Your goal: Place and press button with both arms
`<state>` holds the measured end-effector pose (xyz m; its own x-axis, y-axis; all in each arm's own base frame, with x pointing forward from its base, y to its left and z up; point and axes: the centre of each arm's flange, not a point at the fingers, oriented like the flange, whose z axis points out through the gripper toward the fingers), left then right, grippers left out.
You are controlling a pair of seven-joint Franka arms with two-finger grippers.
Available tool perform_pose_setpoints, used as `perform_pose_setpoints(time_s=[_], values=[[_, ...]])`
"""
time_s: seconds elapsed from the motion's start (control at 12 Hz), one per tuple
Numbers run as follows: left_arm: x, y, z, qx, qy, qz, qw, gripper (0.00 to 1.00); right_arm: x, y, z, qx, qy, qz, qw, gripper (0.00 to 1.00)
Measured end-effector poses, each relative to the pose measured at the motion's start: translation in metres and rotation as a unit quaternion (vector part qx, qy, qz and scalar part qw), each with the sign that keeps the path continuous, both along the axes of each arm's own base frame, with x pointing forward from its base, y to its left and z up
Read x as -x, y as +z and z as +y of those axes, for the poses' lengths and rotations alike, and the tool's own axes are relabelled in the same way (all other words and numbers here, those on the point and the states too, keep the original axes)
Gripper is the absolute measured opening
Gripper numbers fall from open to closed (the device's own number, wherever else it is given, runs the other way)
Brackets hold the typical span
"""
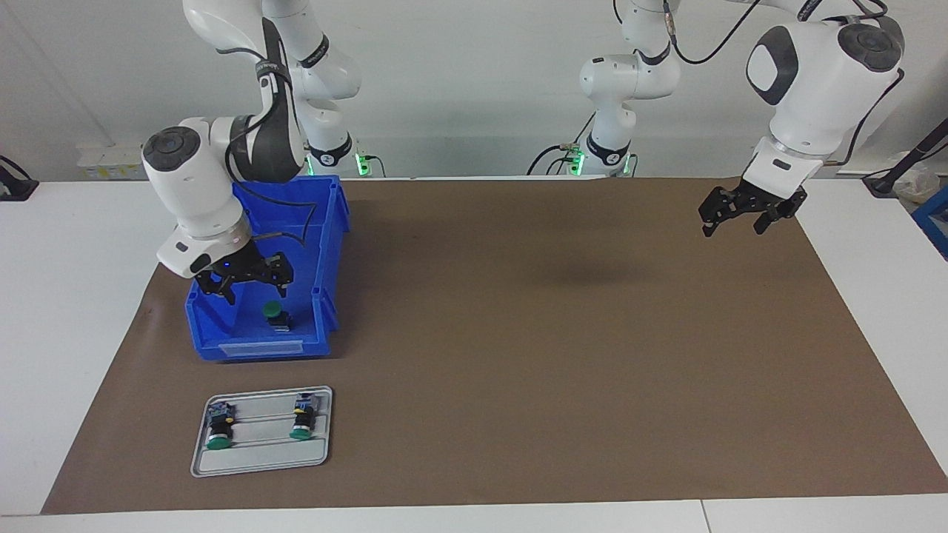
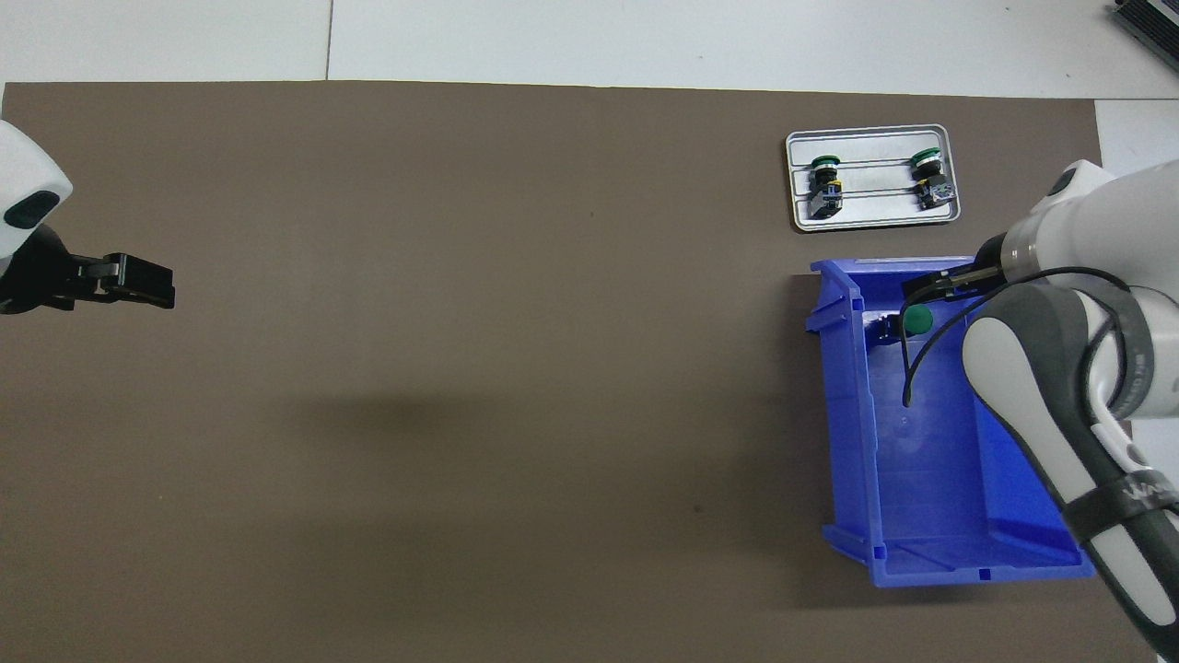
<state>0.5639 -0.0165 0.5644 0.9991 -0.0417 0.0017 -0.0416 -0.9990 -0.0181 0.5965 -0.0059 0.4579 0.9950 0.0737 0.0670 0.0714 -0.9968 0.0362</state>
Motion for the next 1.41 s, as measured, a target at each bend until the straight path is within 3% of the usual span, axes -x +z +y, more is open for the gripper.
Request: perform_pose_setpoints(time_s=[0.58,0.67,0.91,1.16,1.41], values=[[0.0,0.0,0.0,0.0,0.0,0.0,1.0,1.0,-0.006,0.11,0.033,-0.009,-0.104,-0.018,0.994,0.99],[0.0,0.0,0.0,0.0,0.0,0.0,1.0,1.0,-0.003,0.121,0.033,-0.01,-0.109,-0.02,0.994,0.99],[0.0,0.0,0.0,0.0,0.0,0.0,1.0,1.0,0.026,0.15,0.032,-0.003,-0.113,0.008,0.994,1.0],[0.0,0.0,0.0,0.0,0.0,0.0,1.0,1.0,0.041,0.151,0.032,0.0,-0.114,0.017,0.993,1.0],[0.0,0.0,0.0,0.0,0.0,0.0,1.0,1.0,0.043,0.145,0.032,0.001,-0.114,0.024,0.993,1.0]])
